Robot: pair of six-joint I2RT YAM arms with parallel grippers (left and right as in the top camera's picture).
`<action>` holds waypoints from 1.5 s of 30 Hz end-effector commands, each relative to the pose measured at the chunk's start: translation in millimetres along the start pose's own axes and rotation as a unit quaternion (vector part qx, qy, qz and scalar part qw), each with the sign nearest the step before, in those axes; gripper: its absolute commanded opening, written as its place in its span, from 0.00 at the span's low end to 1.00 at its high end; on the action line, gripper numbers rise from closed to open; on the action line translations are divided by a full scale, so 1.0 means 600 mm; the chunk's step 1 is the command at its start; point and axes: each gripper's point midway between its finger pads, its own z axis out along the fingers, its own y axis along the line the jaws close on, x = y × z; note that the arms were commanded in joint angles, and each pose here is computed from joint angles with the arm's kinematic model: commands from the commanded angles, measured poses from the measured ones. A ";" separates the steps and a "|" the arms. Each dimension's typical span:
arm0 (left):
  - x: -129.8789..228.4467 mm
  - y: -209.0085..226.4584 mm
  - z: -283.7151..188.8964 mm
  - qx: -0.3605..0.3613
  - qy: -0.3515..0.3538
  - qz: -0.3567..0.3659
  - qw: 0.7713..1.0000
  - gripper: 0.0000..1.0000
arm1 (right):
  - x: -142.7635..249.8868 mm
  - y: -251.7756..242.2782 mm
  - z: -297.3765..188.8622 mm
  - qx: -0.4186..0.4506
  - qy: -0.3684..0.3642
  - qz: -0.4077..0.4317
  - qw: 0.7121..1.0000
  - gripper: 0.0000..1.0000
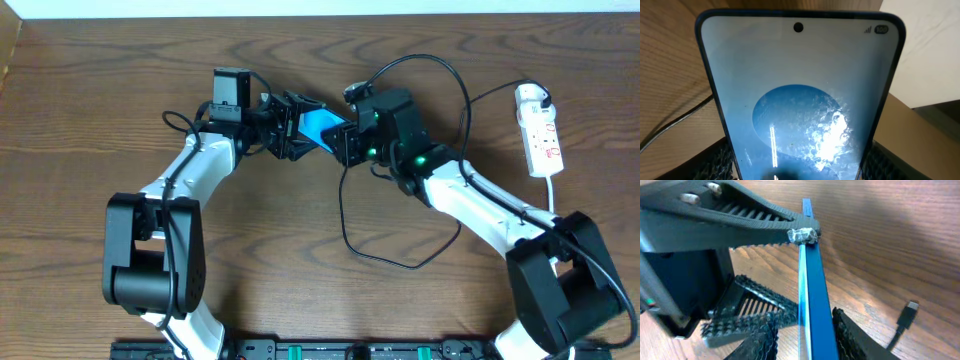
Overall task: Plug charger to phone and switch on socket
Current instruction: 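Close the right gripper on the smartphone's side edge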
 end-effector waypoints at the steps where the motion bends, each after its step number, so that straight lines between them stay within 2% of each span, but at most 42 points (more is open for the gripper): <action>1: 0.027 -0.034 -0.011 0.020 0.019 0.020 0.999 0.61 | 0.001 0.008 0.019 -0.009 0.000 0.020 1.000 0.33; 5: 0.028 -0.034 -0.011 0.020 0.020 0.020 0.999 0.61 | 0.010 0.013 0.026 -0.012 0.007 0.022 1.000 0.31; 12: 0.028 -0.034 -0.011 0.020 0.020 0.020 0.999 0.61 | 0.006 0.014 0.027 -0.014 0.003 0.047 0.999 0.16; 14: 0.028 -0.034 -0.011 0.020 0.020 0.020 0.999 0.61 | 0.004 0.015 0.027 -0.016 0.000 0.057 0.998 0.07; 18: 0.028 -0.034 -0.011 0.020 0.020 0.021 0.999 0.61 | -0.001 0.017 0.027 -0.019 -0.006 0.061 0.998 0.01; 23: 0.028 -0.035 -0.011 0.020 0.020 0.021 0.999 0.65 | -0.016 0.012 0.023 -0.021 -0.020 0.098 0.995 0.01; 28: 0.036 -0.035 -0.012 0.023 0.033 0.039 0.998 0.86 | -0.045 0.001 0.004 -0.026 -0.041 0.130 0.990 0.01; 33: 0.040 -0.036 -0.012 0.025 0.040 0.065 0.997 0.96 | -0.069 -0.016 -0.018 -0.036 -0.053 0.180 0.982 0.01; 41: 0.047 -0.058 -0.014 0.053 0.048 0.147 0.987 0.97 | -0.107 -0.037 -0.044 -0.080 -0.068 0.316 0.943 0.01; 45: 0.042 -0.087 -0.022 0.084 0.038 0.183 0.979 0.96 | -0.116 -0.042 -0.050 -0.094 -0.064 0.422 0.900 0.01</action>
